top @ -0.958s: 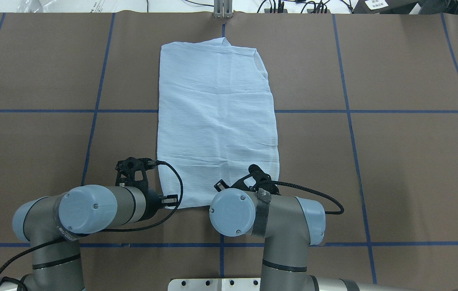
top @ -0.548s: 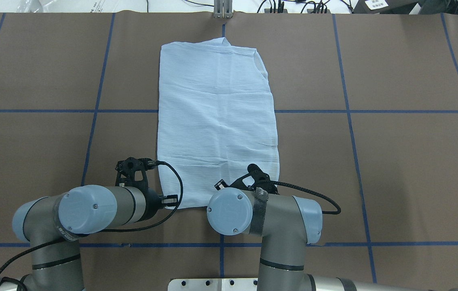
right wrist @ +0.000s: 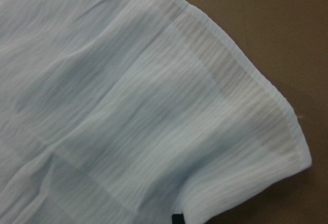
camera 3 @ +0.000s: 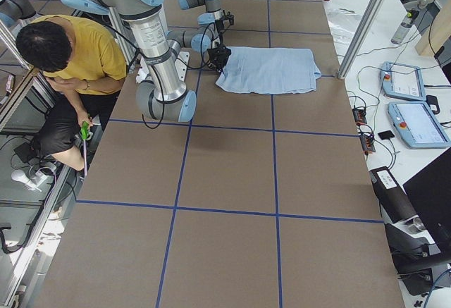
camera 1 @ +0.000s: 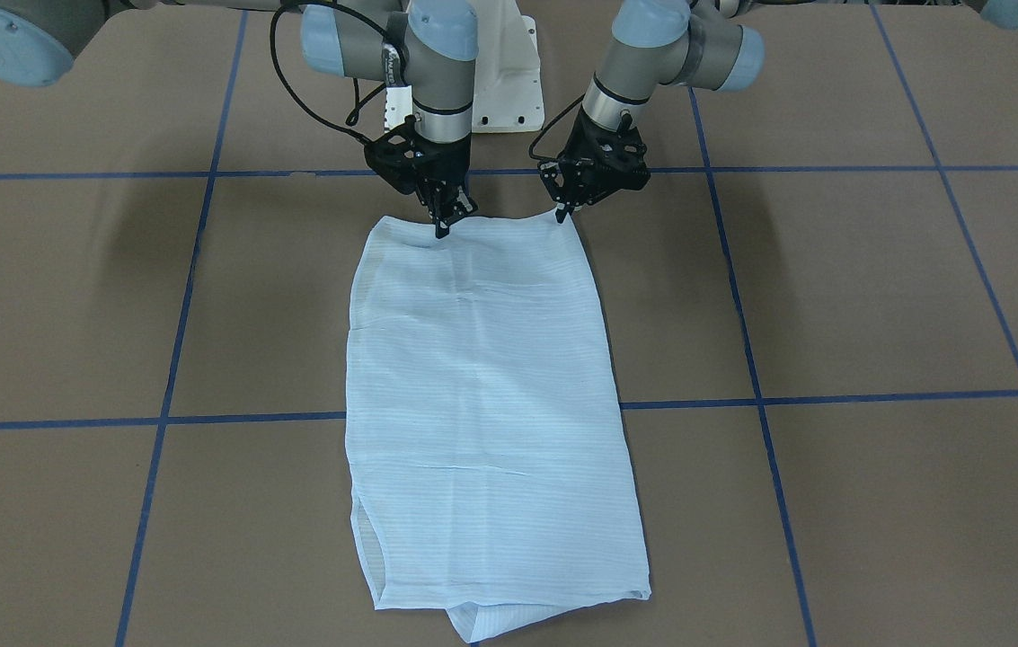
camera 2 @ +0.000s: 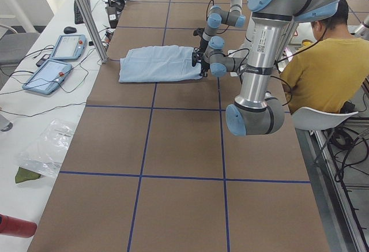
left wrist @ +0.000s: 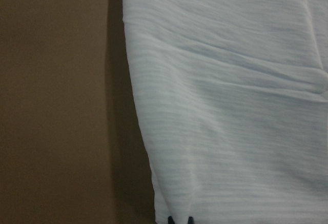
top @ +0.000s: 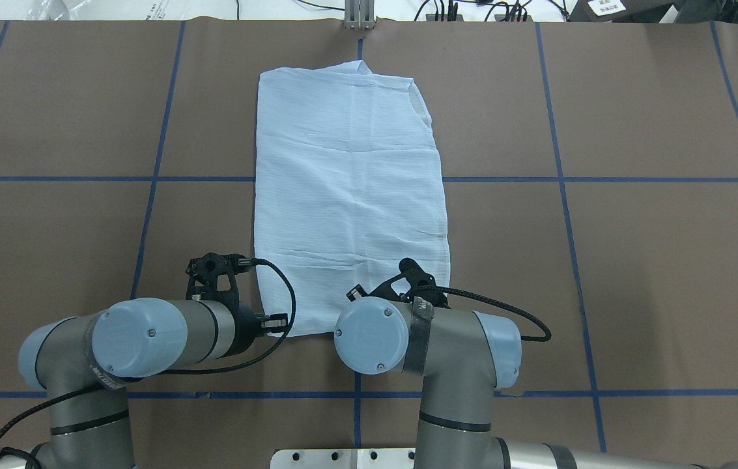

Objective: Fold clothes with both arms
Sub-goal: 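Lift the near edge with both grippers and fold it over the far half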

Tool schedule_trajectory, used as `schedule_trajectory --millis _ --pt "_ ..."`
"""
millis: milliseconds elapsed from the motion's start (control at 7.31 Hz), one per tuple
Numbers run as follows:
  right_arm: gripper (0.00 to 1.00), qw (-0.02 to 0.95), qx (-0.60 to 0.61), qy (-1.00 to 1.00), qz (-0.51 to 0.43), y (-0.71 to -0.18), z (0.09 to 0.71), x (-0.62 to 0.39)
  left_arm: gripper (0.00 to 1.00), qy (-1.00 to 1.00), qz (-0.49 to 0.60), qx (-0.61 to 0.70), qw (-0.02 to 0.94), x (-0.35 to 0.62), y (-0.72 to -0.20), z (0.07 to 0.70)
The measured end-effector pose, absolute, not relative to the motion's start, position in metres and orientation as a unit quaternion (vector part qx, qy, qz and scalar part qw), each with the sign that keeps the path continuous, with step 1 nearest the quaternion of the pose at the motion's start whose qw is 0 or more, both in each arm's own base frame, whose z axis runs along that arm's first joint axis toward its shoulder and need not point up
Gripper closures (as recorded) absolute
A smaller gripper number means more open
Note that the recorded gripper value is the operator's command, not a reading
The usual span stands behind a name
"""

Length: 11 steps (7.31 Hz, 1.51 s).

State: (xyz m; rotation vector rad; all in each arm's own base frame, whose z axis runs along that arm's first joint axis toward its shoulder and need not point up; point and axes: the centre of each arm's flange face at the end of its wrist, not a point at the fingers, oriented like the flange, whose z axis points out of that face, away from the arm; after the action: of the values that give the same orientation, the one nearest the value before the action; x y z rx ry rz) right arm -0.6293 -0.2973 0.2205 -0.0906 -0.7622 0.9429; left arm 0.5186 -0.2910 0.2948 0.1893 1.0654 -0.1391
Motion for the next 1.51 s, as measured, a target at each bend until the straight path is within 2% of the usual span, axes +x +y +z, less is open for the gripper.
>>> schedule_trajectory --millis 411,958,1232,1506 --pt "1.00 0.813 -0.050 -0.386 0.433 -0.283 0.206 -0.576 1.00 0.544 -0.060 0.094 0.832 0.484 -0.279 0.248" --pt "1.00 0.831 -0.065 -0.398 0.382 -0.187 0.147 -0.495 1.00 0.584 -0.045 0.035 0.810 0.432 -0.201 0.174" --pt "1.00 0.836 -0.057 -0.401 0.370 -0.186 0.135 -0.479 1.00 0.581 -0.042 0.022 0.813 0.416 -0.187 0.160" --pt "1.00 0.840 -0.023 -0.399 0.367 -0.225 0.128 -0.482 1.00 0.567 -0.055 0.038 0.821 0.425 -0.209 0.163"
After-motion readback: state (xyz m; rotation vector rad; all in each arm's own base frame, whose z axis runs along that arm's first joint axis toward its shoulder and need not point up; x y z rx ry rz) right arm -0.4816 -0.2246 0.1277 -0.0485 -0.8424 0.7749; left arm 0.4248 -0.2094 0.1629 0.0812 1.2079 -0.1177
